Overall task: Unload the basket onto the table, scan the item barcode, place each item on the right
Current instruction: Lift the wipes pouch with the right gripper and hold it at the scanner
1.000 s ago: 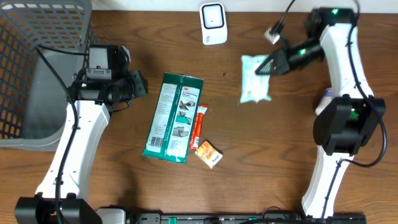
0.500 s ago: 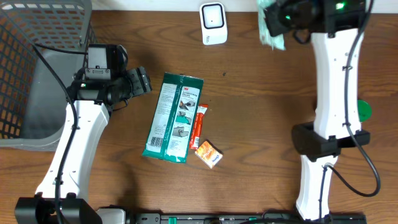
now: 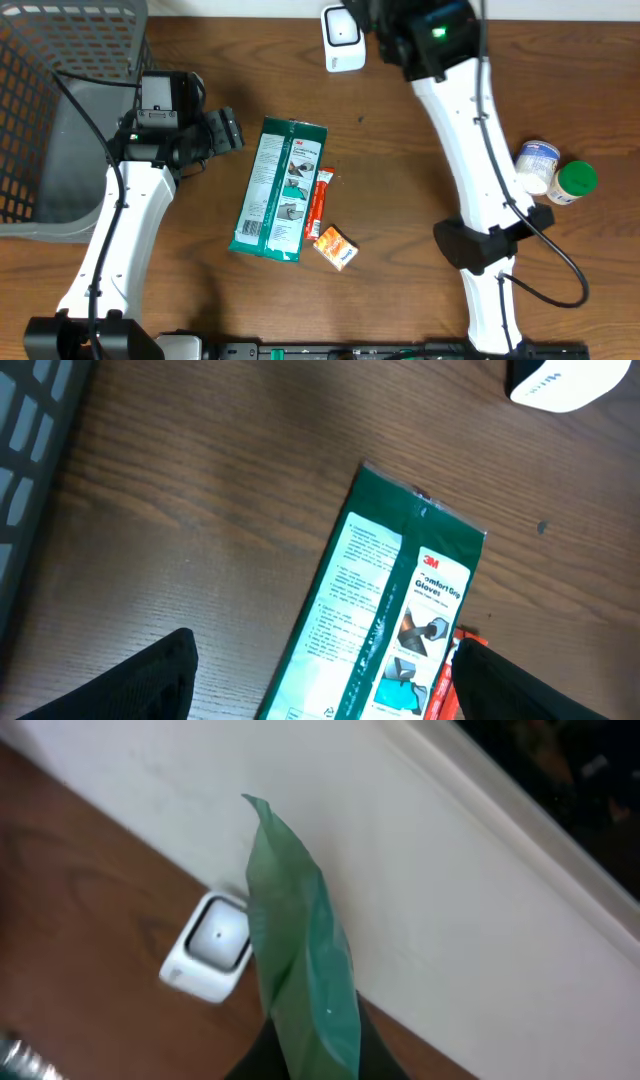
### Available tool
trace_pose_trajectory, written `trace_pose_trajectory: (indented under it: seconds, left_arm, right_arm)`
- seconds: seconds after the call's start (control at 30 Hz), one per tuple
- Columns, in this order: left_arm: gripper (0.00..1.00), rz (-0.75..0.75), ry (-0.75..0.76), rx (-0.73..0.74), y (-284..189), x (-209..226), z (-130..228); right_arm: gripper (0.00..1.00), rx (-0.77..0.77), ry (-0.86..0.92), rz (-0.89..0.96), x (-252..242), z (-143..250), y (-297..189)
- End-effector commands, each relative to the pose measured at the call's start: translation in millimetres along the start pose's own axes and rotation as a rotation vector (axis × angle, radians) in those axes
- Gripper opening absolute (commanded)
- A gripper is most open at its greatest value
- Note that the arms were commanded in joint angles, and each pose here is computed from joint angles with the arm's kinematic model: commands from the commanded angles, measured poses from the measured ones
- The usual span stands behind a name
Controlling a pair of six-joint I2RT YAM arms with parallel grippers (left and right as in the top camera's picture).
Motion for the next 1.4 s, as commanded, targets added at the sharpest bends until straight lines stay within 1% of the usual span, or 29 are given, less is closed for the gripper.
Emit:
trace_pose_trajectory:
  seconds: [0.0,0.13,0.27,0.37,0.57,0.7,0.9,1.03,1.23,1.37]
  left_arm:
    - [0.82,-0.01,0.005,-0.029,-7.0,1.0,-9.2]
    - [0.82,-0.01,0.005,-0.029,-7.0,1.0,-9.2]
    - [0.82,-0.01,0.005,-0.029,-7.0,1.0,-9.2]
    - [0.82,-0.01,0.005,-0.029,-7.0,1.0,-9.3]
    - [0.82,-0.01,0.005,-0.029,-7.0,1.0,-9.2]
    - [0.82,-0.01,0.005,-0.029,-7.0,1.0,-9.3]
    - [0.83,-0.01,0.005,-0.029,-7.0,1.0,-9.2]
    - [0.82,-0.01,0.005,-0.029,-7.0,1.0,-9.3]
    - [0.82,-0.01,0.005,-0.029,-7.0,1.0,-9.2]
    - [0.83,-0.01,0.005,-0.029,-7.0,1.0,-9.3]
  right_arm:
    - [0.01,-0.009,-0.023,0.051,1.1,4.1,20.4]
    - [0.01,-0.042,-0.035,0.069,11.9,14.2,56.7]
    - [0.01,-0.076,-0.105,0.089,25.5,31.6,90.3]
    - [0.01,-0.112,-0.114,0.112,31.5,46.5,111.4]
    - [0.01,-0.159,-0.082,0.148,37.0,77.8,141.2]
    - [0.01,-0.14,-0.09,0.141,49.0,99.1,160.4]
    - [0.01,-0.122,-0.143,0.136,69.5,123.6,185.6]
    - [0.01,-0.126,-0.217,0.144,77.7,133.9,198.2]
    - [0.01,-0.124,-0.245,0.113,89.0,143.2,206.1]
    - [0.01,-0.164,-0.231,0.099,93.6,136.1,205.8]
Point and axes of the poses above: each gripper's point midway between its finger pads, its own y axis out along the fingers, its own x axis along the line the jaws close on, z = x × y, the point moved 1 cm from there along -y, back along the fingers, and after that the axes turned 7 degrees about y, right-handed, at the moved point
